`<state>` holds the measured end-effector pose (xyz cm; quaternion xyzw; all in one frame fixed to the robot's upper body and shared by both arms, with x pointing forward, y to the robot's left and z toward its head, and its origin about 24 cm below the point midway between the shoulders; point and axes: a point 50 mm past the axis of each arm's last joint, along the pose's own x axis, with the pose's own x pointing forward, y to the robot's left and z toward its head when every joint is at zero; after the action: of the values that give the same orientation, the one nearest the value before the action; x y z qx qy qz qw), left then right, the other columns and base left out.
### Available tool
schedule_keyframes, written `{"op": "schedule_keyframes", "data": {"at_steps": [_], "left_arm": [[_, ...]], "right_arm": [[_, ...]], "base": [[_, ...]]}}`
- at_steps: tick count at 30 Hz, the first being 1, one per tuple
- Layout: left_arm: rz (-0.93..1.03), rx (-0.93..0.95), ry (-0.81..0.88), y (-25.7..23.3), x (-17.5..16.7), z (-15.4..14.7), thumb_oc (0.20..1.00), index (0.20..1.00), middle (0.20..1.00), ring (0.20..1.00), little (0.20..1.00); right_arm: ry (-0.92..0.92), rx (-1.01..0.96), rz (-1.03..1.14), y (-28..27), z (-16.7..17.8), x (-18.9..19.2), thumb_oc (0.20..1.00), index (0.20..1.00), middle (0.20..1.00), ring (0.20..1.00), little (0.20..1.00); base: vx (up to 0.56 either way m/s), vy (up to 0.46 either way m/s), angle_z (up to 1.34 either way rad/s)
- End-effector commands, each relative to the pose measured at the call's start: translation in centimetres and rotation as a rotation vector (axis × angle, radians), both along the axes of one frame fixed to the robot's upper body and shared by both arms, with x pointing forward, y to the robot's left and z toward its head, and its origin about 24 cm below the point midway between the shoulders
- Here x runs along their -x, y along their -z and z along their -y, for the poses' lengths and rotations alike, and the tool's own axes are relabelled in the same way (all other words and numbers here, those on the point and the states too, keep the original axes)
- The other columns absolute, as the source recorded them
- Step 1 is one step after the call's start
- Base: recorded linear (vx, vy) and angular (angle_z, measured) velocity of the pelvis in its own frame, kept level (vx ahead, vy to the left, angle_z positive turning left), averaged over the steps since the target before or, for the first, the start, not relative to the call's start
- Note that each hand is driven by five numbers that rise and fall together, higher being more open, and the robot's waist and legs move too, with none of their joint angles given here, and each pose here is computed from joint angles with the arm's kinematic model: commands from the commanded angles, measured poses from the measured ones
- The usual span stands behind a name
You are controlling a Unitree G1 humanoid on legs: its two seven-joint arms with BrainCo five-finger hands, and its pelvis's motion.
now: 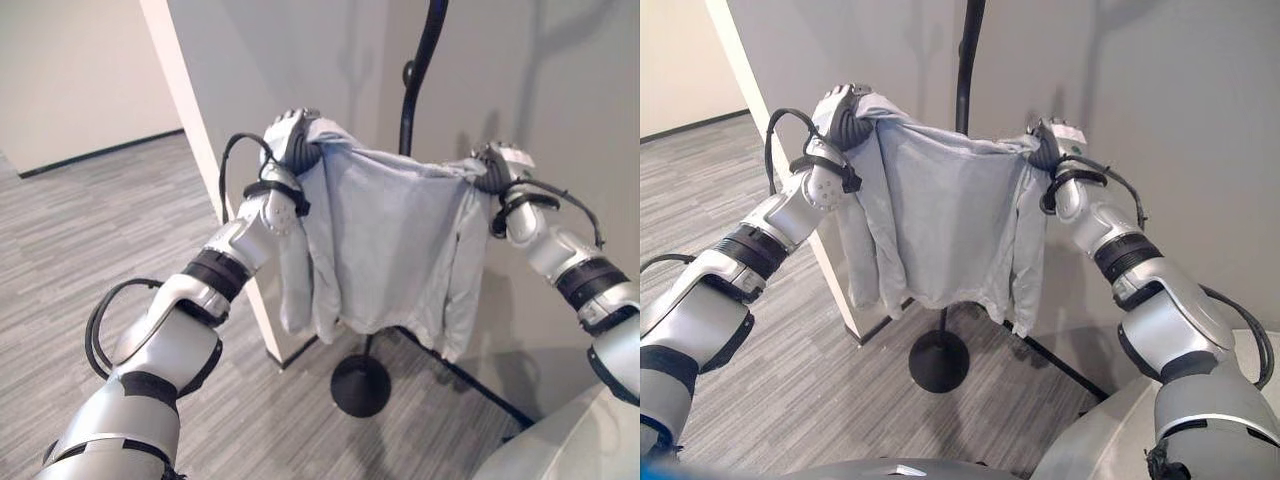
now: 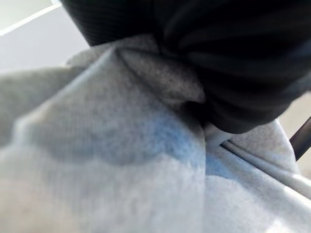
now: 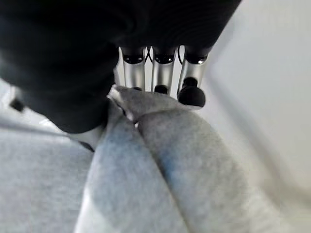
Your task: Hang the clothes on the sofa on the clothes rack.
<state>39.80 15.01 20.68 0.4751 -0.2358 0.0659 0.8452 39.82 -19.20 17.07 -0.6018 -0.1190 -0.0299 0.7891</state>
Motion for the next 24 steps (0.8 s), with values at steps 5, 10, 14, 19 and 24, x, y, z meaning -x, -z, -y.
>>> {"op": "schedule_keyframes", "data": {"at_steps": [5,10,14,19,24], "left_arm": [[0.012,-0.064,-0.081,-0.8,-1.0,-1.2,0.200,0.200,0.200,0.200,0.200],[-0.033,-0.069,-0.093,0.6,-1.0,-1.4,0.200,0.200,0.200,0.200,0.200],[-0.042,-0.071,-0.090,0.9,-1.0,-1.3,0.200,0.200,0.200,0.200,0.200],[-0.014,-0.054,-0.095,0.1,-0.9,-1.6,0.200,0.200,0.200,0.200,0.200],[0.069,0.022,-0.073,-1.2,0.1,-2.3,0.200,0.200,0.200,0.200,0.200]], "right_arm": [[0.076,0.119,0.026,-1.2,2.0,-0.6,0.200,0.200,0.200,0.200,0.200],[0.078,0.129,-0.034,0.8,1.8,-0.5,0.200,0.200,0.200,0.200,0.200],[0.085,0.135,-0.060,1.7,1.9,-0.4,0.200,0.200,0.200,0.200,0.200],[0.083,0.091,-0.010,0.9,1.9,-0.3,0.200,0.200,0.200,0.200,0.200],[0.033,-0.011,0.126,-0.8,1.7,0.9,0.200,0.200,0.200,0.200,0.200]], "base": [[0.00,0.000,0.00],[0.00,0.000,0.00],[0.00,0.000,0.00],[0.00,0.000,0.00],[0.01,0.000,0.00]]}}
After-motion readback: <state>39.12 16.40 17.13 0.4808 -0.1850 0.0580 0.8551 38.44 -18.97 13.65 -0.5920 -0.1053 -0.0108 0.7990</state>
